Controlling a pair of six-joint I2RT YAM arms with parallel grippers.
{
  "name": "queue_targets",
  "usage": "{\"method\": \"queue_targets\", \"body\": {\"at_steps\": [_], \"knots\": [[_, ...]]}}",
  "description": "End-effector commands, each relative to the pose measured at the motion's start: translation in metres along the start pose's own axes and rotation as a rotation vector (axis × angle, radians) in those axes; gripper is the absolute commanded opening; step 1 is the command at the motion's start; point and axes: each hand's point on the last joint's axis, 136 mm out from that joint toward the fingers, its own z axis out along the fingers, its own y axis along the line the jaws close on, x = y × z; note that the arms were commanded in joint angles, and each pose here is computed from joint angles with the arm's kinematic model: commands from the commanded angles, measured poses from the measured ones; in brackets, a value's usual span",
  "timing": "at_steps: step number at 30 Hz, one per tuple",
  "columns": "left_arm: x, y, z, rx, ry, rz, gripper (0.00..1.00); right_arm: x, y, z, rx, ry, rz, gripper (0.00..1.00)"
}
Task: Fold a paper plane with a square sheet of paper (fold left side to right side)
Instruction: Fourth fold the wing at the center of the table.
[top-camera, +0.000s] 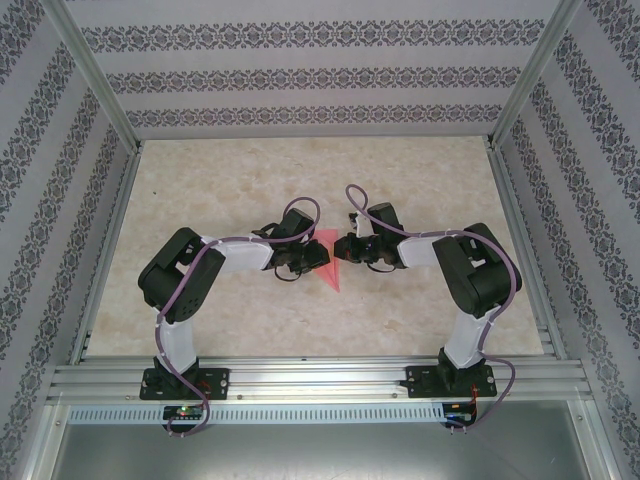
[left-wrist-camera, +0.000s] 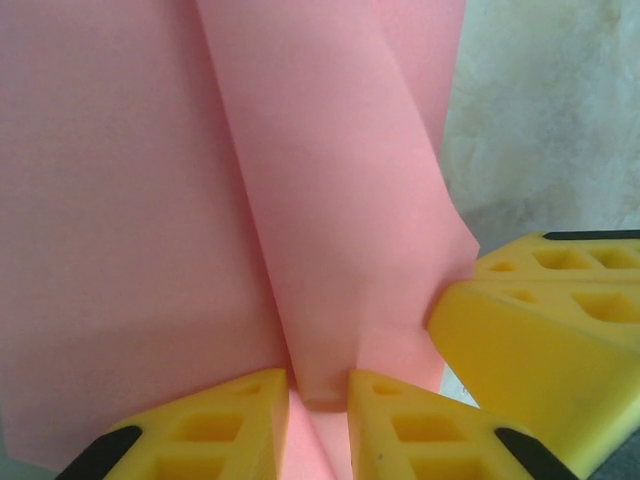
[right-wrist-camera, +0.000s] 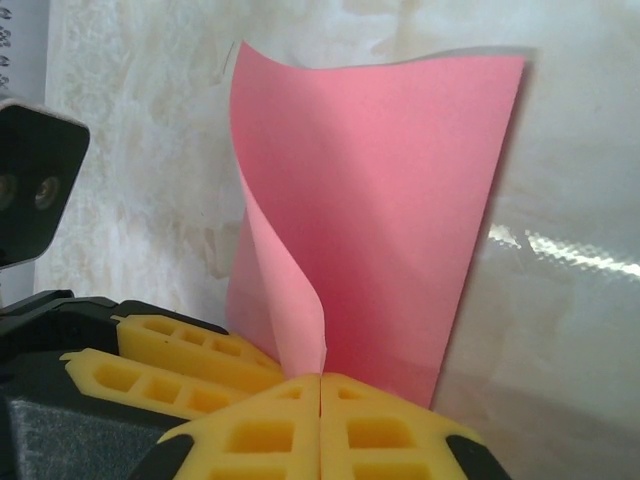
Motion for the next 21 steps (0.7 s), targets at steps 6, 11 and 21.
{"method": "queue_targets", "body": {"at_steps": [6,11,21], "knots": [[0.009,0.013,0.008,-0.047,0.018,-0.005,0.26,-0.006,-0.006,0.004,0.023,-0.001,-0.029,0.04],[0.009,0.014,0.008,-0.049,0.020,-0.006,0.26,-0.004,-0.012,0.004,0.046,0.007,-0.029,0.04],[0.010,0.014,0.009,-0.050,0.021,-0.006,0.26,-0.003,-0.017,0.001,0.064,0.000,-0.023,0.05]]}}
